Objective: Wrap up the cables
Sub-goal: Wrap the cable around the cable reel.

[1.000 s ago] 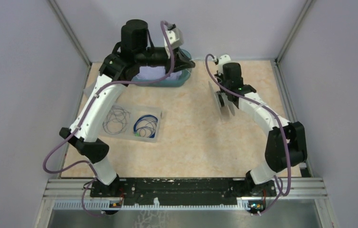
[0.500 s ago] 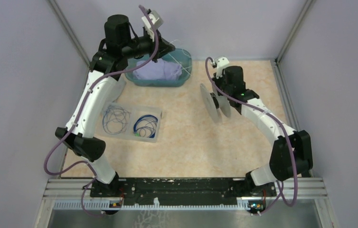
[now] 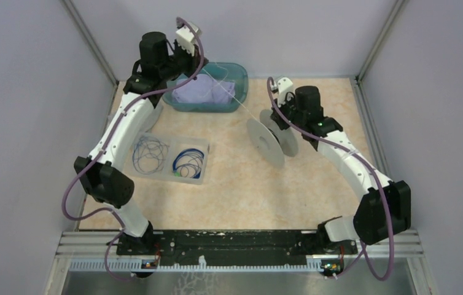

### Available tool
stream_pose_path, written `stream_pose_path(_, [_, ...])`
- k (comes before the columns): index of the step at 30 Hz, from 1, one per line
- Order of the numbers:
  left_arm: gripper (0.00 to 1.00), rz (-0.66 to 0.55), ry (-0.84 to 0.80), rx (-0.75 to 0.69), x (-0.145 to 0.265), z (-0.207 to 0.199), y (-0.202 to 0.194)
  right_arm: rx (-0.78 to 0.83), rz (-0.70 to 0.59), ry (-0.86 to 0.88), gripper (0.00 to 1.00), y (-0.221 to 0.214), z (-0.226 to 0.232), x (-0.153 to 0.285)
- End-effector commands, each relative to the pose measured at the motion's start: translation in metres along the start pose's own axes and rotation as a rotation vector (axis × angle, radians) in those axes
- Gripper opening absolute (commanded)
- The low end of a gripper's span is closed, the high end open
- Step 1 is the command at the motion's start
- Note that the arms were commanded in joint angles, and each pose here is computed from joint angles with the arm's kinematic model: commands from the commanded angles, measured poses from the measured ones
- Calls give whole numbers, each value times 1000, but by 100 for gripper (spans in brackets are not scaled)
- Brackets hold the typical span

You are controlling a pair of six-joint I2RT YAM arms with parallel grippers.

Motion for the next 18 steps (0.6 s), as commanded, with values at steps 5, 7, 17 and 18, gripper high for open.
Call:
stream_pose_path(5, [0, 39, 155, 4, -13, 60, -64, -34, -199, 89, 0, 79, -9, 46])
stream_pose_path(7, [0, 72, 164, 30, -19, 70, -86, -54, -220, 104, 0, 88, -11, 55])
stream_pose_path(17, [0, 218, -94, 103, -32, 47, -170, -130, -312, 21, 0, 149, -47, 95])
stream_pose_path(18, [1, 234, -141, 120, -31, 40, -178, -126, -333, 13, 0, 160, -50, 101])
Point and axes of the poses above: each gripper's point midway between its finger pads, its own x axis back along the fingers, its own z axis along the line the jaws close on, y = z × x, the point moved 4 cm from there along x, back along the fingers, and after that the axes turned 13 degrees about x, right-handed, at the moved point
